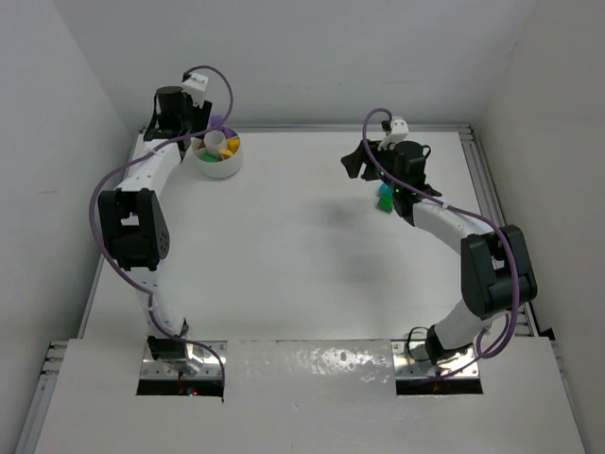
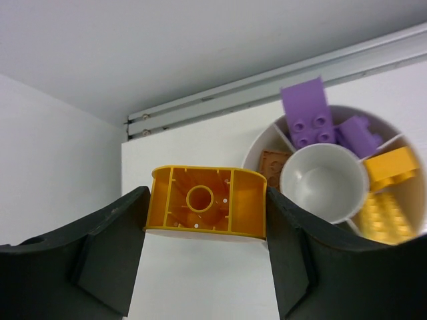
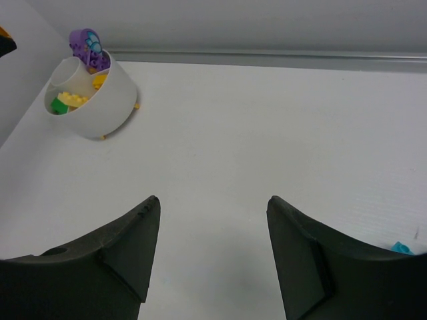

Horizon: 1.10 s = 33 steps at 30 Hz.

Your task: Sort the legos into containers by color

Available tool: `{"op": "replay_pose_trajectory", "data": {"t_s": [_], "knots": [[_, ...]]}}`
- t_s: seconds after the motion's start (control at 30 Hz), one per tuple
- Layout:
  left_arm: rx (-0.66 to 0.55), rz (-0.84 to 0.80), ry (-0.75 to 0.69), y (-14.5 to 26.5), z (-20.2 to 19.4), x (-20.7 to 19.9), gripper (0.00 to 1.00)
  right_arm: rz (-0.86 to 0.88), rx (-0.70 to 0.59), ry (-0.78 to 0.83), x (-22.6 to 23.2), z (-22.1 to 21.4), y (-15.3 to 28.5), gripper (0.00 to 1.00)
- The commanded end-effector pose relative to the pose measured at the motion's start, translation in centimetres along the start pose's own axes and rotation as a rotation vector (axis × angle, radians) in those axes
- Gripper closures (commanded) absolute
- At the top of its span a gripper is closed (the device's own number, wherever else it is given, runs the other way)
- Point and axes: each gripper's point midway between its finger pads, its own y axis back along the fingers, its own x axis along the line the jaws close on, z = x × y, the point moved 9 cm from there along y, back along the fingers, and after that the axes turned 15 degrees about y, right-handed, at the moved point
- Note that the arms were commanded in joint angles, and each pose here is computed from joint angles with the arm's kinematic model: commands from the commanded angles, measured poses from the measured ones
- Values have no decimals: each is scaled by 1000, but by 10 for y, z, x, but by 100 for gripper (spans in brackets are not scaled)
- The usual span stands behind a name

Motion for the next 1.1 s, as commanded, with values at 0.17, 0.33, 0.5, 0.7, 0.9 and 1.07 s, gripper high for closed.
{"op": "replay_pose_trajectory", "data": {"t_s": [0.17,0.33,0.5,0.7,0.9,1.07], "knots": [[-1,-274,382,45,49,-73,100,26,-62,-17,6,30,-3,39],[-137,-790,197,69,67,-103,100,121,8,-4,16,58,-21,38],[-380,-985,-165,104,50,-108,100,235,-31,-147,37,102,-35,38],[-390,-1173,-317,118,35,-119,100,340,-22,5,115,119,-47,31],[-421,-1180,-444,128,28,-125,100,374,19,-68,135,112,-61,35],[-424,-1180,-456,130,27,-130,100,424,15,-19,162,106,-62,31]]}}
